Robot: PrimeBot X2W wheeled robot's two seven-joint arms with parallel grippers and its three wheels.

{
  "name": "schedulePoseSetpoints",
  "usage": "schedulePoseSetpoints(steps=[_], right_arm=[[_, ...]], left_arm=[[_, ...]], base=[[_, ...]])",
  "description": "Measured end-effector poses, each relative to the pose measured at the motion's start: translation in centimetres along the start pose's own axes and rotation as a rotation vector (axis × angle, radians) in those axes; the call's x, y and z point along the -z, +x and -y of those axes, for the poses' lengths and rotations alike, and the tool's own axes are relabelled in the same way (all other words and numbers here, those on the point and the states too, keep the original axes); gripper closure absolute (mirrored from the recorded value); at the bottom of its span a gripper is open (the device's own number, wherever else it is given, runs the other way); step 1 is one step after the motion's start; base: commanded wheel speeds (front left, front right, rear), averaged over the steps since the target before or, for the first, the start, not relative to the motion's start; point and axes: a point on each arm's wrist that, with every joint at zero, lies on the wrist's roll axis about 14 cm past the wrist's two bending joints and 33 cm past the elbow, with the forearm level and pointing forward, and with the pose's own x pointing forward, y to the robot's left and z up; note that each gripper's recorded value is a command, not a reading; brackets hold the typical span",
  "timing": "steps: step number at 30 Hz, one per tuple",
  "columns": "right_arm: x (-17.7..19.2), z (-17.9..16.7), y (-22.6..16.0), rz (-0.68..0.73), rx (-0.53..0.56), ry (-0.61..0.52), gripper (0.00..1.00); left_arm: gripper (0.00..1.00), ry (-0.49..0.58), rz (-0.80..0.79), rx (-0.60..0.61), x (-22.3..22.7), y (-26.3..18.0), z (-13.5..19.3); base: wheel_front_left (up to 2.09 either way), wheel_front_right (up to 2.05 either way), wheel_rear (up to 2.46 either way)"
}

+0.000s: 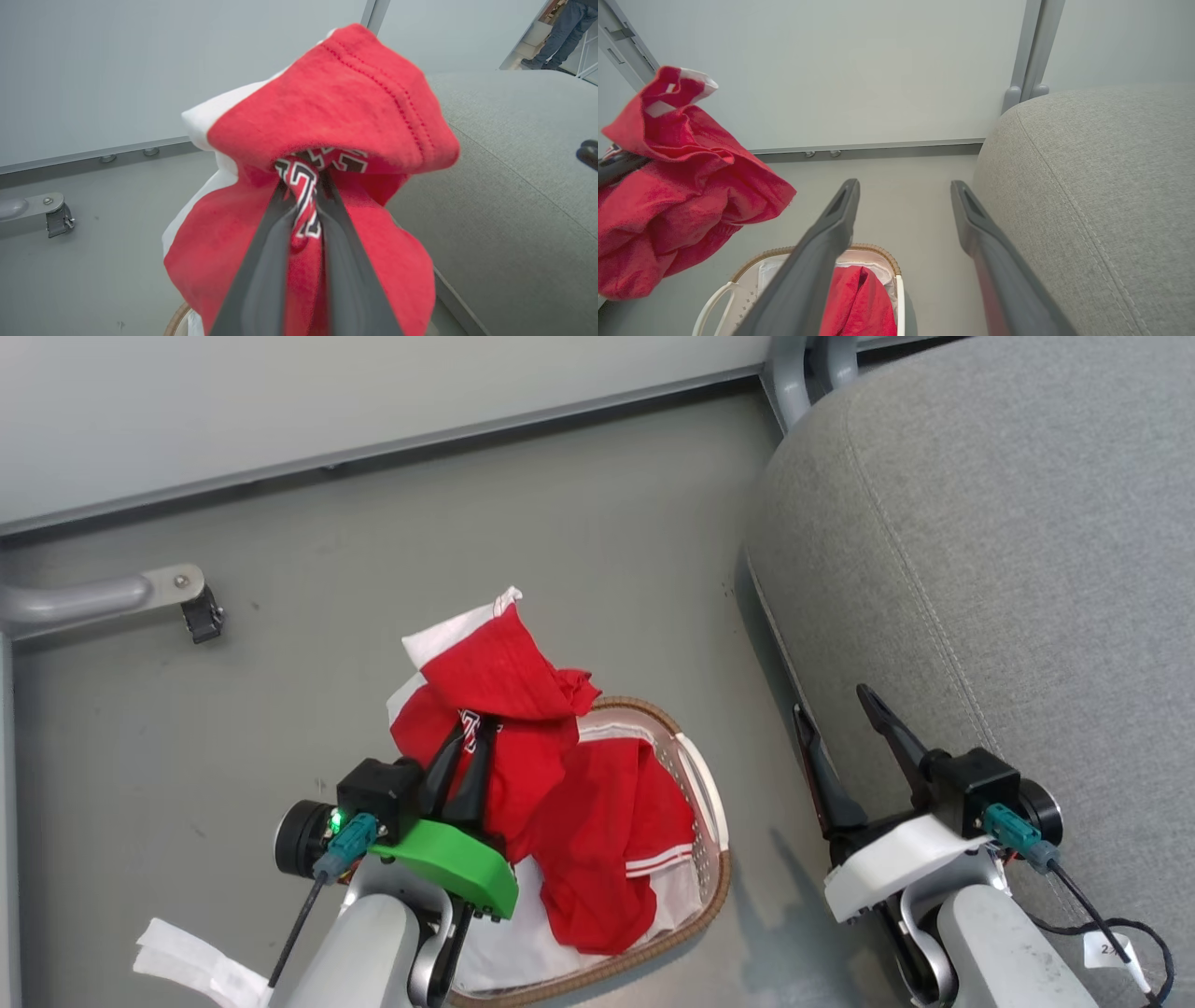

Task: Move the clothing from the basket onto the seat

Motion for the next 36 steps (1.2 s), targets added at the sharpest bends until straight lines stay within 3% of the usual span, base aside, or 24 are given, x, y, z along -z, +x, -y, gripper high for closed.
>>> schedulePoseSetpoints(steps=[8, 14, 19, 25, 36], right_arm=[[-0.9, -1.9, -2.8, 0.020, -0.026, 0.010, 0.00], [-1.3, -3.6, -4.2, 0.032, -0.064, 0.009, 0.00], [-2.2, -7.8, -4.5, 0.059, -0.188, 0.051, 0.00], [-5.7, -12.6, -3.5, 0.147, -0.355, 0.111, 0.00], [-9.3, -16.2, -1.8, 0.225, -0.489, 0.177, 0.00]], left_arm=[[1.00, -0.035, 0.290, 0.033, -10.0, -1.5, 2.1], [1.00, -0.045, 0.419, 0.075, -14.4, -3.0, 4.0], [1.00, -0.062, 0.436, 0.097, -14.9, -3.6, 5.0], [1.00, -0.075, 0.420, 0.117, -14.3, -3.6, 5.8], [1.00, -0.082, 0.366, 0.124, -12.4, -3.5, 6.1]], base=[[0.00, 0.00, 0.00], [0.00, 0.00, 0.00], [0.00, 0.00, 0.00], [0.00, 0.00, 0.00], [0.00, 0.00, 0.00]])
